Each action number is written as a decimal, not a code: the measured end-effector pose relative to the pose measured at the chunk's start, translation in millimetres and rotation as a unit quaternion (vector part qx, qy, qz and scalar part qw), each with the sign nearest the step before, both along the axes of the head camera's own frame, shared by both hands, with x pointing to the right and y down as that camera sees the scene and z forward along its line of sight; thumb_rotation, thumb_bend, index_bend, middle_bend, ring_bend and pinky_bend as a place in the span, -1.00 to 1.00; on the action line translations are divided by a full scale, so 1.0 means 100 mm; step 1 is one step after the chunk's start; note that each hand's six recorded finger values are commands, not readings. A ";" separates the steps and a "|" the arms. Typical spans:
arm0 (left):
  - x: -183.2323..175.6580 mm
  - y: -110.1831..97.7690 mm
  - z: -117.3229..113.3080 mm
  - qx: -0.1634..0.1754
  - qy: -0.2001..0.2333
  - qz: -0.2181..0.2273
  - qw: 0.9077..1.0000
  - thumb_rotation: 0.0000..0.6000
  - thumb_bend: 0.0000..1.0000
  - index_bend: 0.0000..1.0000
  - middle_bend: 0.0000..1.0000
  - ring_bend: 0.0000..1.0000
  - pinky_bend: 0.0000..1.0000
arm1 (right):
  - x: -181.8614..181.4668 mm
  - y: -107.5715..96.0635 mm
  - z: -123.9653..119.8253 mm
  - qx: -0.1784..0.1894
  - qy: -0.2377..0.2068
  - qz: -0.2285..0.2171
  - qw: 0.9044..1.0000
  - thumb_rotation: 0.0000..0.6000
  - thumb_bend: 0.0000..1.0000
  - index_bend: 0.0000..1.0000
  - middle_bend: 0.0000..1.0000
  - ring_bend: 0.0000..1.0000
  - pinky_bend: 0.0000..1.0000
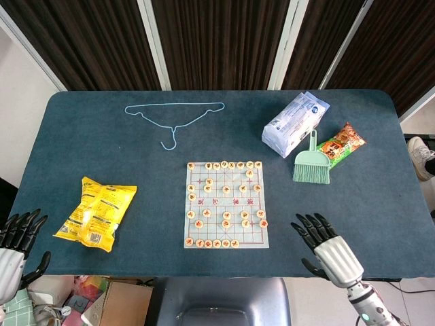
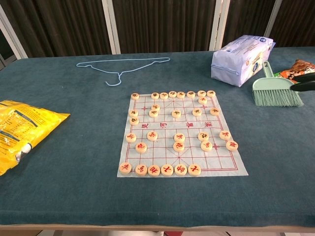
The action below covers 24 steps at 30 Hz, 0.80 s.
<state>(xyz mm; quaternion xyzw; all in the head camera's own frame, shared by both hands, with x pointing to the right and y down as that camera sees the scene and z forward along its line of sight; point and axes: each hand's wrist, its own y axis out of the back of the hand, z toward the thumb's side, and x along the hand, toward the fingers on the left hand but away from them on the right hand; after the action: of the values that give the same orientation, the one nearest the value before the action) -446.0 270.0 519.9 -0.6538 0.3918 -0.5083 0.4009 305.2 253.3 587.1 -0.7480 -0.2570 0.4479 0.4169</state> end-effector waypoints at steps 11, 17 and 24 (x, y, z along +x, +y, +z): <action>-0.02 -0.02 0.01 -0.009 0.010 -0.002 1.000 1.00 -0.11 -1.00 -1.00 -1.00 -0.91 | -0.82 -0.26 0.34 -0.032 -0.007 -0.086 0.996 1.00 -0.12 -0.20 -1.00 -1.00 -1.00; -0.05 -0.04 0.03 -0.017 0.016 -0.004 1.000 1.00 -0.11 -1.00 -1.00 -1.00 -0.91 | -1.39 -0.30 0.50 -0.042 -0.016 -0.120 0.992 1.00 -0.12 -0.09 -1.00 -1.00 -1.00; -0.07 -0.06 0.05 -0.021 0.017 -0.008 1.000 1.00 -0.11 -1.00 -1.00 -1.00 -0.91 | -1.86 -0.25 0.67 -0.063 -0.033 -0.125 0.990 1.00 -0.10 -0.05 -1.00 -1.00 -1.00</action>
<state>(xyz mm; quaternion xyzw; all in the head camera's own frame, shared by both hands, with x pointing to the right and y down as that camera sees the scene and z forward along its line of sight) -453.3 264.3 524.4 -0.6674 0.3927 -0.5088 0.3762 119.3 228.5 653.8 -0.8134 -0.1464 0.3828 0.4127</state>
